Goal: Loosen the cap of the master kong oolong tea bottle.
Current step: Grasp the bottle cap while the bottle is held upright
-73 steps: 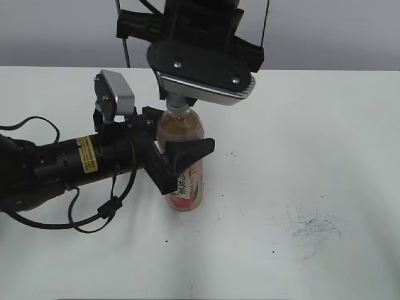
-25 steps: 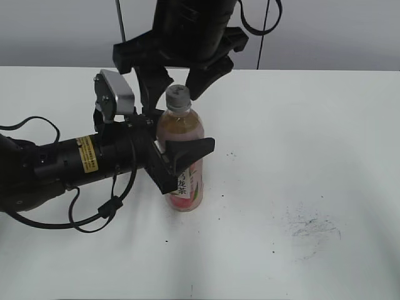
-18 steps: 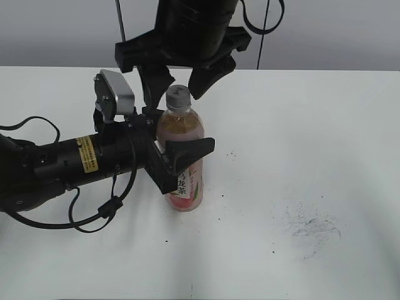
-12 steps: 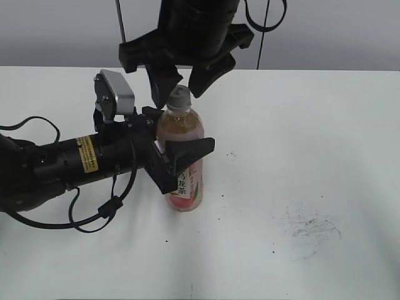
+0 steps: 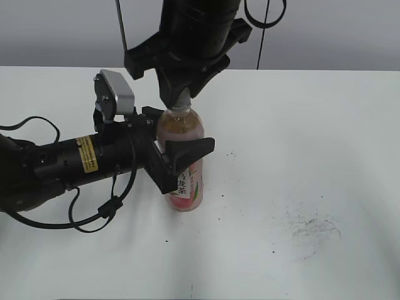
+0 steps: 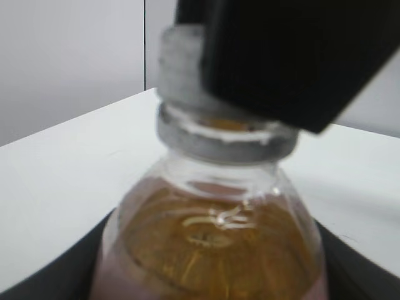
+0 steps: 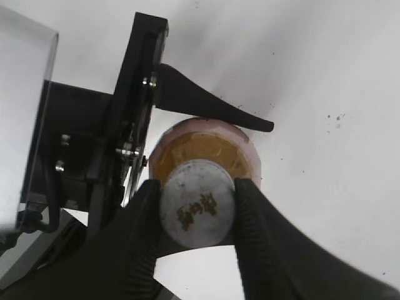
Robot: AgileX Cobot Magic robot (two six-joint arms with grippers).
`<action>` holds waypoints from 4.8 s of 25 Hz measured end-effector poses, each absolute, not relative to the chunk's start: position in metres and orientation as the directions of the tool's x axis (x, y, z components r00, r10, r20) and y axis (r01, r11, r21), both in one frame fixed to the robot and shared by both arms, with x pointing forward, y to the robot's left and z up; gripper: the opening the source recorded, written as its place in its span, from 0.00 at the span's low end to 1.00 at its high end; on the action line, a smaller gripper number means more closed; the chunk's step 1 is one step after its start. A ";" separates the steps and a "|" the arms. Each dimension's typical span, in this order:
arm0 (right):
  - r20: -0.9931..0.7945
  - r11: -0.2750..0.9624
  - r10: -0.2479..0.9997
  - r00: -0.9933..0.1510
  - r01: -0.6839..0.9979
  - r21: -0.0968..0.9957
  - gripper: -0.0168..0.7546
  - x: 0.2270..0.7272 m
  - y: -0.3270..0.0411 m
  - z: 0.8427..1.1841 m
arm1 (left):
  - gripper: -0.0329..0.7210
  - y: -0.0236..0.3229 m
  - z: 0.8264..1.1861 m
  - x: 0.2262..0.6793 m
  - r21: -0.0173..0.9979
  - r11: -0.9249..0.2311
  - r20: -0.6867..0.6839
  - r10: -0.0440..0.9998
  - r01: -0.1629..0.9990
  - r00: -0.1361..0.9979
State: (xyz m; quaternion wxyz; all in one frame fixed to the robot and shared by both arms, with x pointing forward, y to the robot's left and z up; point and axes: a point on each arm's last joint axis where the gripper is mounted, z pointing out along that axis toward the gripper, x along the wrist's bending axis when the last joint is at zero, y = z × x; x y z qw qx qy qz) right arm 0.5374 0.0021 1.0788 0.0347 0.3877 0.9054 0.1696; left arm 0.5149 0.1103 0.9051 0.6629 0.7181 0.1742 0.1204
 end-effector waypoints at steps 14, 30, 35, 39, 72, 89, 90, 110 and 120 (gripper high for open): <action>0.056 0.668 0.690 -0.722 0.664 0.335 0.37 0.537 0.002 1.079 | 0.63 0.110 0.905 0.515 0.994 -0.060 -0.058 0.410 0.091 0.910; 0.054 0.669 0.689 -0.723 0.663 0.335 0.37 0.537 0.002 1.079 | 0.63 0.110 0.905 0.515 0.994 -0.060 -0.058 0.410 0.091 0.910; 0.053 0.670 0.689 -0.723 0.662 0.335 0.37 0.537 0.002 1.079 | 0.63 0.110 0.905 0.515 0.994 -0.060 -0.058 0.410 0.091 0.910; 0.049 0.676 0.683 -0.729 0.656 0.336 0.37 0.538 0.002 1.079 | 0.63 0.110 0.905 0.515 0.994 -0.060 -0.058 0.410 0.091 0.910; -0.112 0.915 0.293 -0.950 0.244 0.320 0.37 0.538 0.002 1.079 | 0.63 0.110 0.905 0.515 0.994 -0.061 -0.056 0.407 0.089 0.912; -0.343 0.511 -0.808 -0.479 -0.860 -0.003 0.37 0.536 0.002 1.080 | 0.63 0.110 0.905 0.514 0.995 -0.067 -0.045 0.395 0.078 0.917; -0.342 0.455 -0.841 -0.420 -0.890 -0.026 0.37 0.536 0.002 1.080 | 0.63 0.110 0.905 0.514 0.995 -0.067 -0.045 0.395 0.078 0.917; -0.215 -0.309 -0.903 0.372 -0.910 -0.278 0.37 0.537 0.002 1.081 | 0.63 0.110 0.905 0.514 0.995 -0.064 -0.049 0.401 0.082 0.915; -0.190 -0.351 -0.890 0.416 -0.888 -0.297 0.37 0.536 0.001 1.083 | 0.63 0.110 0.905 0.514 0.995 -0.064 -0.049 0.401 0.082 0.915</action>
